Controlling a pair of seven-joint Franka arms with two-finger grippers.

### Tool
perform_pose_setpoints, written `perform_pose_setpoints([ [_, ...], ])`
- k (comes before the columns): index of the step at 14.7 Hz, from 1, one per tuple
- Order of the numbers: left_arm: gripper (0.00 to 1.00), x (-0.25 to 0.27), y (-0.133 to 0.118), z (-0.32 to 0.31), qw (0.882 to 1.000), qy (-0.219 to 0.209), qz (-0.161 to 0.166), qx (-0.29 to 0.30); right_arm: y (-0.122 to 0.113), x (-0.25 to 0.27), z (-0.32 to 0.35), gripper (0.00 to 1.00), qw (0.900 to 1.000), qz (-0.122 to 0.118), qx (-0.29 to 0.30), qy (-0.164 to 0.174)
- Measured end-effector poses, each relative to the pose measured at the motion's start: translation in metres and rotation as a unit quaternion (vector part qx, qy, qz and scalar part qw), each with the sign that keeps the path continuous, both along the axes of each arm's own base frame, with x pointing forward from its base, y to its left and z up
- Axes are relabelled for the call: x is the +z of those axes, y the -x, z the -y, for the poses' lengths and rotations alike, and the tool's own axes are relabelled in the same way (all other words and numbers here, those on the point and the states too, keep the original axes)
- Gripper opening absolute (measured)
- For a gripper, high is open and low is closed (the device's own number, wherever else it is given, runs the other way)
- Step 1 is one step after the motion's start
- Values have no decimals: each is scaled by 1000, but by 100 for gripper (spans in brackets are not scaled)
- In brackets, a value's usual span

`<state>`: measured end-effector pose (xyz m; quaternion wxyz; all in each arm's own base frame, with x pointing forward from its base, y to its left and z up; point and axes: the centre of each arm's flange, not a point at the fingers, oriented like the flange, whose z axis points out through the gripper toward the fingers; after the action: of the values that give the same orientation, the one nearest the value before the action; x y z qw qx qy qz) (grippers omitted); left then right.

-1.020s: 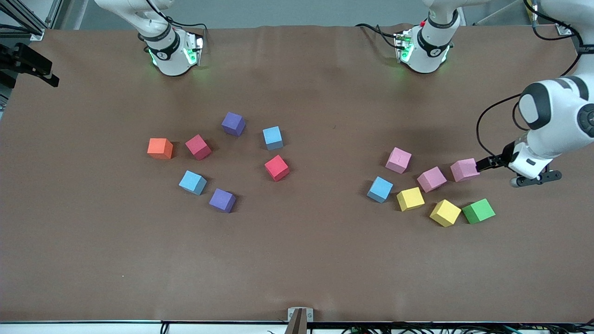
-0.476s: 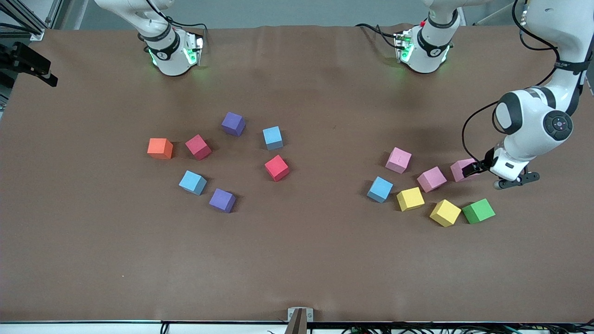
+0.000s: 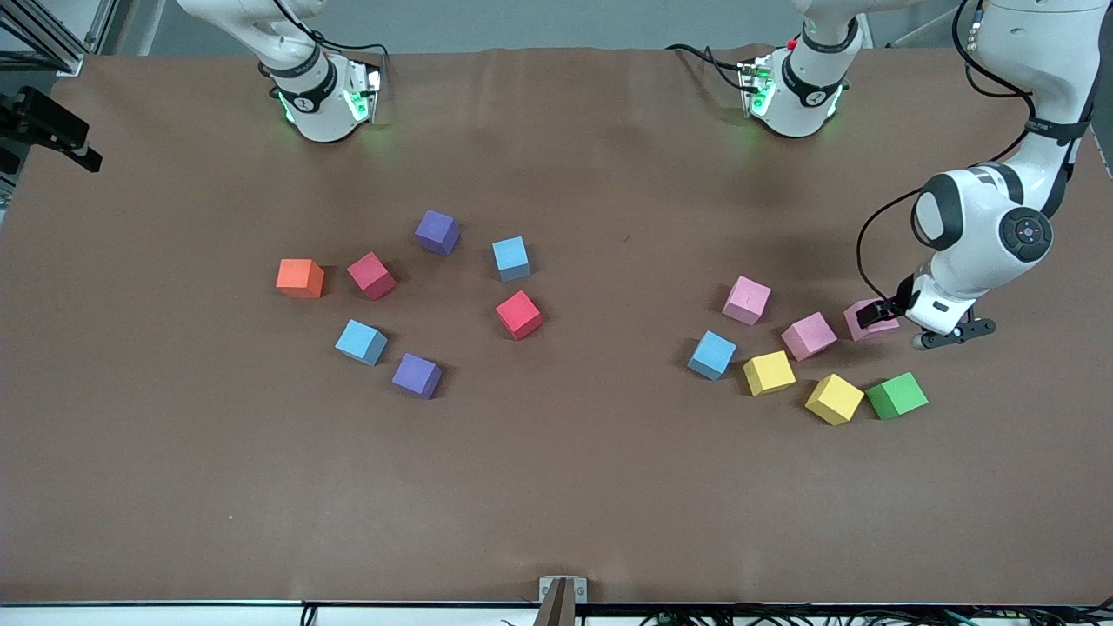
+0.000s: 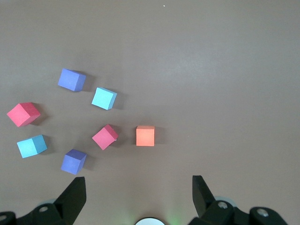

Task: Arrange 11 blocks into digit 3
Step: 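Reach the left gripper down and grasp a pink cube, then carry the pink cube toward the table center with the left gripper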

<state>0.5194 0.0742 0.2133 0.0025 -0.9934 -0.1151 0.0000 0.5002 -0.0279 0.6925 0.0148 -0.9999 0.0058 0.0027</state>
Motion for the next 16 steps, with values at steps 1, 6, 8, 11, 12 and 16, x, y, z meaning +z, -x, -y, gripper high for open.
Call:
perform_pose_setpoints([
  [1, 97, -3, 0, 0, 1000, 0, 0, 0, -2, -4, 3, 100, 1000, -3, -3, 0],
  [6, 56, -5, 0, 1, 1000, 0, 2, -1, -34, -42, 12, 100, 1000, -20, -11, 1],
  [8, 56, -3, -2, 6, 1000, 1, 4, -5, -53, -67, 18, 100, 999, -29, -17, 2],
  [11, 52, 24, -7, 29, 1000, 7, 2, -14, -81, -116, 26, 100, 998, -57, -19, 20],
  [12, 52, 39, -8, 40, 1000, 9, 3, -20, -85, -125, 26, 100, 997, -63, -19, 30],
  [16, 52, 96, 0, 94, 999, 11, -2, -37, -87, -136, 11, 100, 992, -73, -95, 33],
])
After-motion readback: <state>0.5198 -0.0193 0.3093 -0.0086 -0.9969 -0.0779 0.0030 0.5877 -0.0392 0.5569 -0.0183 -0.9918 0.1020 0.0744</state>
